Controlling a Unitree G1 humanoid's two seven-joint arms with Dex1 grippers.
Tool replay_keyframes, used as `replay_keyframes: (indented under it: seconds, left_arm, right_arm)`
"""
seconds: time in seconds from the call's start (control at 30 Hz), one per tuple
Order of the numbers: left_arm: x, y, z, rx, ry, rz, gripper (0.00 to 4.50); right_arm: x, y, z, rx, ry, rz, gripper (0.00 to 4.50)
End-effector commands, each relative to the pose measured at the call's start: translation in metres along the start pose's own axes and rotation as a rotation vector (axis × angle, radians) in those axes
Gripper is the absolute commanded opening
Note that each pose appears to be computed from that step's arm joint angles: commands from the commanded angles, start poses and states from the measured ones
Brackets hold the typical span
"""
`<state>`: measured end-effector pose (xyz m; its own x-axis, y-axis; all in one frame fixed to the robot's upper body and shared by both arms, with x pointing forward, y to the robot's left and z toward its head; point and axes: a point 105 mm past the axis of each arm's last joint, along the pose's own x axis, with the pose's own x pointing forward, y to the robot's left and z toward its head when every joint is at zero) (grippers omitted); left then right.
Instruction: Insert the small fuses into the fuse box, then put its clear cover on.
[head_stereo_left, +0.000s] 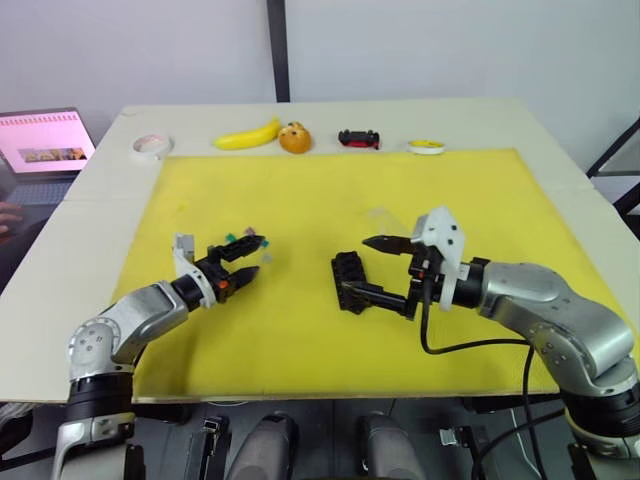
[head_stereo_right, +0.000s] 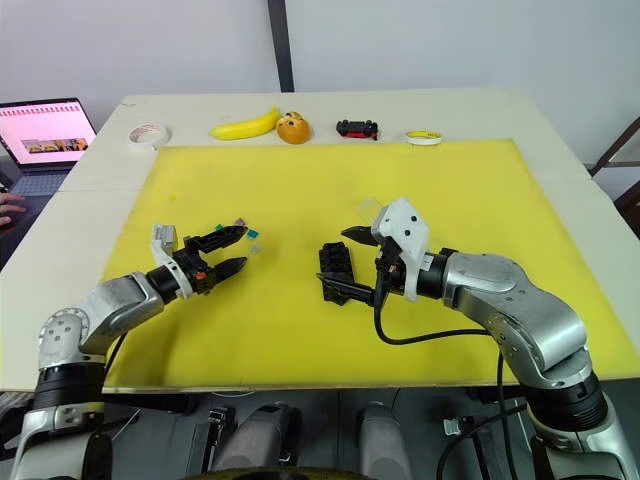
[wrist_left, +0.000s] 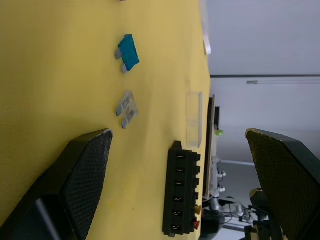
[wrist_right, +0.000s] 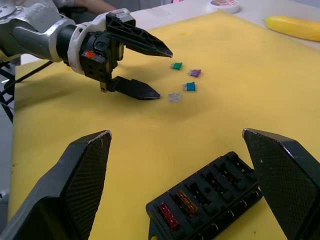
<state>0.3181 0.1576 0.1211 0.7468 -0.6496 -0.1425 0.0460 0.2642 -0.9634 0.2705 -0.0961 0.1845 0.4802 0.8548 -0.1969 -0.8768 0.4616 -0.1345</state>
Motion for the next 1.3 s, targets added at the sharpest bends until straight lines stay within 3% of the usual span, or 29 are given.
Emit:
replay_keyframes:
  seconds: [0.03, 1.3]
  left_arm:
    - [0.004, 0.005, -0.005, 0.035, 0.006, 0.038, 4.5]
    - [0.038, 0.021, -0.015, -0.04, 0.012, 0.021, 4.5]
  right_arm:
    - [-0.002, -0.001, 0.009, -0.035, -0.033, -0.017, 4.47]
    - [-0.007, -0.009, 0.003, -0.042, 0.012, -0.055, 4.47]
